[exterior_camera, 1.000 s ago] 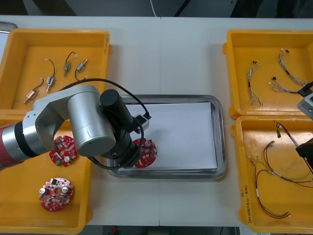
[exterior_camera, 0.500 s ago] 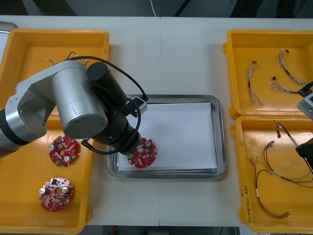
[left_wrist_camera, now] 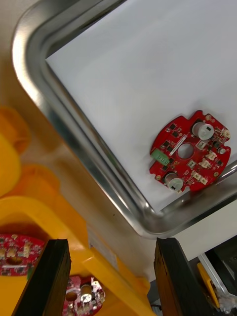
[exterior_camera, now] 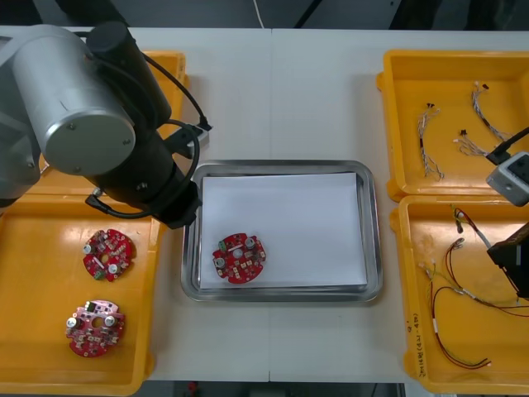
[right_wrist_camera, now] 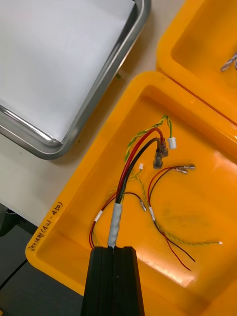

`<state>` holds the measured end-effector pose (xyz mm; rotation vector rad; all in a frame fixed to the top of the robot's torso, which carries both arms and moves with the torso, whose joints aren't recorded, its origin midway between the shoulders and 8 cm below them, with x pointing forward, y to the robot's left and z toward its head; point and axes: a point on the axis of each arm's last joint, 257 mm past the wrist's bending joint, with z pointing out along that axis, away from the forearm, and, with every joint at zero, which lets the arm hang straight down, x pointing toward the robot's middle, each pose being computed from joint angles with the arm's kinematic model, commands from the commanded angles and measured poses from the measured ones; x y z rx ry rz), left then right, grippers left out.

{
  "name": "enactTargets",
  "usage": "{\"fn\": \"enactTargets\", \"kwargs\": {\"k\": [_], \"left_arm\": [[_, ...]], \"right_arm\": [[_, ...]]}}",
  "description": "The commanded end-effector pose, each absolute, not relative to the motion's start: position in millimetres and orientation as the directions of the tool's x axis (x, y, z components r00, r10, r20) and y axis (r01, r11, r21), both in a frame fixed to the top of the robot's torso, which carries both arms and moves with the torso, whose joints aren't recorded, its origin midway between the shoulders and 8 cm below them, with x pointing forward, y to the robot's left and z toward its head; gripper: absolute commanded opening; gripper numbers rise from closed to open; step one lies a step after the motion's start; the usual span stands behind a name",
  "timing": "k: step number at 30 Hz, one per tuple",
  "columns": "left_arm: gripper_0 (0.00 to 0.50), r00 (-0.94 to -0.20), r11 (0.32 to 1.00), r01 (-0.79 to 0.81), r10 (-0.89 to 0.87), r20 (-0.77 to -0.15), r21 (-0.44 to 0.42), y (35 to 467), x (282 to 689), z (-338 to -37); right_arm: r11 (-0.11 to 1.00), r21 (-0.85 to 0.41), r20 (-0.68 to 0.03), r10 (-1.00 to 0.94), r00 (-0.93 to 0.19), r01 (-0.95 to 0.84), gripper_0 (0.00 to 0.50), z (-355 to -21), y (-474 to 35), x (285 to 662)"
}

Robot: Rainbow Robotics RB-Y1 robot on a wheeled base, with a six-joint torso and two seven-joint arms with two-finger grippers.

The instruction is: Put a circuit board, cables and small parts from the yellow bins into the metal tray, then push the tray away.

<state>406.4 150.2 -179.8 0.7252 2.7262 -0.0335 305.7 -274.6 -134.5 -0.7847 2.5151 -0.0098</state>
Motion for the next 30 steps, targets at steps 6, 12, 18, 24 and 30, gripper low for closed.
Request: {"fn": "enactTargets", "kwargs": {"k": [6, 12, 18, 24, 30], "left_arm": [[0.500, -0.822, 0.906, 0.420, 0.403, -0.403, 0.050, 165.0, 423.1, -120.4], [0.500, -0.802, 0.901, 0.429, 0.416, -0.429, 0.071, 184.7, 434.3, -103.3], [0.500, -0.797, 0.890, 0.453, 0.434, -0.421, 0.060, 209.0, 451.8, -91.8], [0.500, -0.780, 0.867, 0.491, 0.481, -0.401, 0.086, 227.7, 470.7, -81.8], [0.500, -0.766, 0.852, 0.514, 0.507, -0.396, 0.098, 246.6, 484.9, -74.9]], "right_arm": [[0.691, -0.227, -0.413, -0.706, -0.575, -0.686, 0.000, -125.2, -236.8, 309.1], [0.604, -0.254, -0.387, -0.779, -0.493, -0.755, 0.000, -126.2, -209.7, 309.7], [0.490, -0.300, -0.355, -0.854, -0.381, -0.818, 0.000, -128.7, -177.4, 312.2], [0.368, -0.344, -0.337, -0.907, -0.253, -0.864, 0.000, -134.6, -137.7, 313.0], [0.284, -0.372, -0.305, -0.936, -0.173, -0.884, 0.000, -145.1, -113.6, 314.6]]}}
